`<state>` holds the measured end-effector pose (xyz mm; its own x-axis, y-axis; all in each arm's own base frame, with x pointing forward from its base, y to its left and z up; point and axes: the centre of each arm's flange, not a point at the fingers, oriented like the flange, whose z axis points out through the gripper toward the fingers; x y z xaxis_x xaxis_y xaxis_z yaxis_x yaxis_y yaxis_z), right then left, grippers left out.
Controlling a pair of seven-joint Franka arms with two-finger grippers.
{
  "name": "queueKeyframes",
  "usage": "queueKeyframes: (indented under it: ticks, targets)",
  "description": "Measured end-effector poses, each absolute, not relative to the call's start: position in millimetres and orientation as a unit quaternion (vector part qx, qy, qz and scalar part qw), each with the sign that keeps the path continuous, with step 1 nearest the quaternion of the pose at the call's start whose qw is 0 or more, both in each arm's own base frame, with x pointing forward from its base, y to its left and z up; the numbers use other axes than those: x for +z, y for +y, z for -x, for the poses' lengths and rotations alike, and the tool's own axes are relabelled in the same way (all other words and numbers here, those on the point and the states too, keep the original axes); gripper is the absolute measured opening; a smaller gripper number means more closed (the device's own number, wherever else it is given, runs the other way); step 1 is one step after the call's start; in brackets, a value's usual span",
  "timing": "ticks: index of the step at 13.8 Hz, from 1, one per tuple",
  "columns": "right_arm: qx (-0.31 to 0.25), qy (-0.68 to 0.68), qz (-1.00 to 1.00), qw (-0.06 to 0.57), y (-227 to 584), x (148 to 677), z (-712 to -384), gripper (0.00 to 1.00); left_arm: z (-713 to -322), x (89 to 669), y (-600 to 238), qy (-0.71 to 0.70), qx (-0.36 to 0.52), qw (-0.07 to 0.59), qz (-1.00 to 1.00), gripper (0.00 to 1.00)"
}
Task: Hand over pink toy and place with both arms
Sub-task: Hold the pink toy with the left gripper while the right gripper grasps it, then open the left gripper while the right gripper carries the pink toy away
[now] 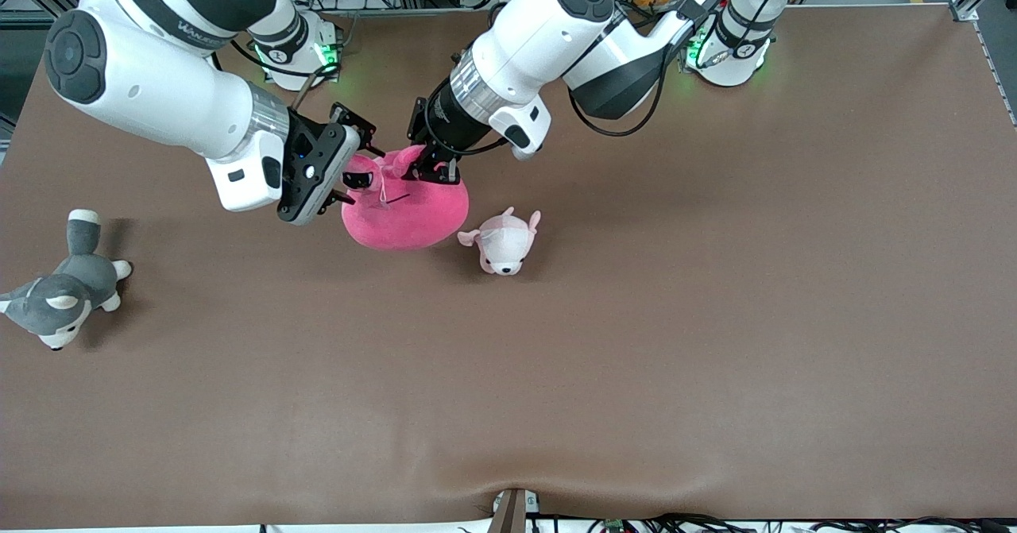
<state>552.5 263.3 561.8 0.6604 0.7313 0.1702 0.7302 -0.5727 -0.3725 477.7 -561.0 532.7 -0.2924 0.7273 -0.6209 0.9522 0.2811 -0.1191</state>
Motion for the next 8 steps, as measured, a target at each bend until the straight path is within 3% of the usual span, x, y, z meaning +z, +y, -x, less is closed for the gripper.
queueKeyframes:
  ticks: [4, 8]
  targets:
    - [0.004, -0.412, 0.887, 0.210, 262.7, 560.9, -552.2, 0.27, -478.0, 532.4, -560.9, 0.766, -0.243, 0.231, -0.548, 0.11]
    - [0.004, -0.409, 0.888, 0.209, 259.7, 560.4, -553.5, 0.13, -479.4, 533.0, -560.0, 0.767, -0.243, 0.233, -0.547, 0.11]
